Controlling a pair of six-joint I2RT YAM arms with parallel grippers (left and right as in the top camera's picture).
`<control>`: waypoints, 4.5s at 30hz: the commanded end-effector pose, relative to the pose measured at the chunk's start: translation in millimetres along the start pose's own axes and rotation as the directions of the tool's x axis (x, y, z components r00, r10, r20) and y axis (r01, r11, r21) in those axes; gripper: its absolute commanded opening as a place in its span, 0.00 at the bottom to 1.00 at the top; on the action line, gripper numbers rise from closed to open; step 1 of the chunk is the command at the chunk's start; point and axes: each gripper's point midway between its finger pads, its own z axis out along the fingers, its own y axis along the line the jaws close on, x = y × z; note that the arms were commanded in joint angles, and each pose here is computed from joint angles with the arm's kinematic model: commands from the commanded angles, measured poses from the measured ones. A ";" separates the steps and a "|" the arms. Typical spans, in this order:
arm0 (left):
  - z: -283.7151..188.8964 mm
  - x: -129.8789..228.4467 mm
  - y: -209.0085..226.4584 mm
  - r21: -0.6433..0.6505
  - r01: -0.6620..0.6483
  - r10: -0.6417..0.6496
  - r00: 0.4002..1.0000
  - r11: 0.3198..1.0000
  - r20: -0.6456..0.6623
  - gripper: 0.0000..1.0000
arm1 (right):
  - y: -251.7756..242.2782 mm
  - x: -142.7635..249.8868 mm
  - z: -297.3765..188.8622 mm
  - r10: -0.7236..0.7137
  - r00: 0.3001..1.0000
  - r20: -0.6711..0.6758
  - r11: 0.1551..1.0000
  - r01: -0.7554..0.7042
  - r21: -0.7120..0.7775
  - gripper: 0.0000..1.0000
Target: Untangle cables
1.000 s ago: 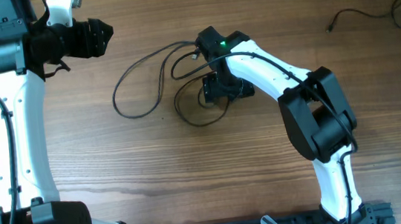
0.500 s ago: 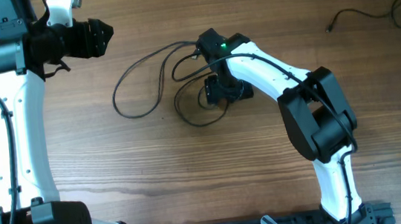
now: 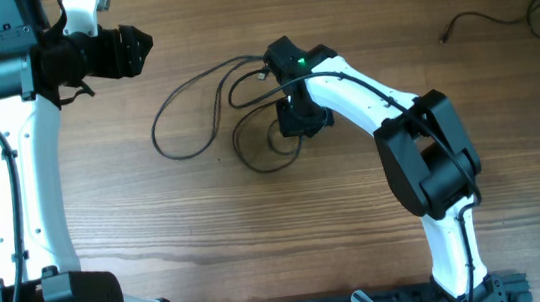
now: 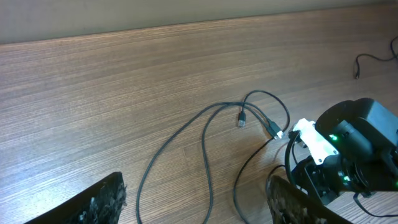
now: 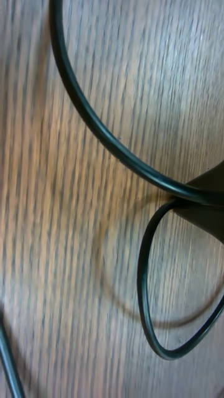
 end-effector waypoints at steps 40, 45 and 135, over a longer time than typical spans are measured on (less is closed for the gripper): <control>3.8 1.3 -4.0 0.024 0.007 -0.007 1.000 1.000 -0.006 0.77 | -63.2 -99.2 -387.7 0.133 0.630 0.765 0.990 -0.115 -0.078 0.04; 3.8 1.2 -4.0 0.024 0.007 -0.007 1.000 1.000 -0.006 0.77 | -86.8 -83.0 -422.4 0.144 0.560 0.816 0.984 -0.168 -0.058 0.05; 3.7 4.8 -6.3 0.035 0.043 -0.042 0.999 0.998 -0.021 0.78 | -91.6 -114.4 -25.1 0.297 0.954 0.048 0.948 -0.300 0.110 0.05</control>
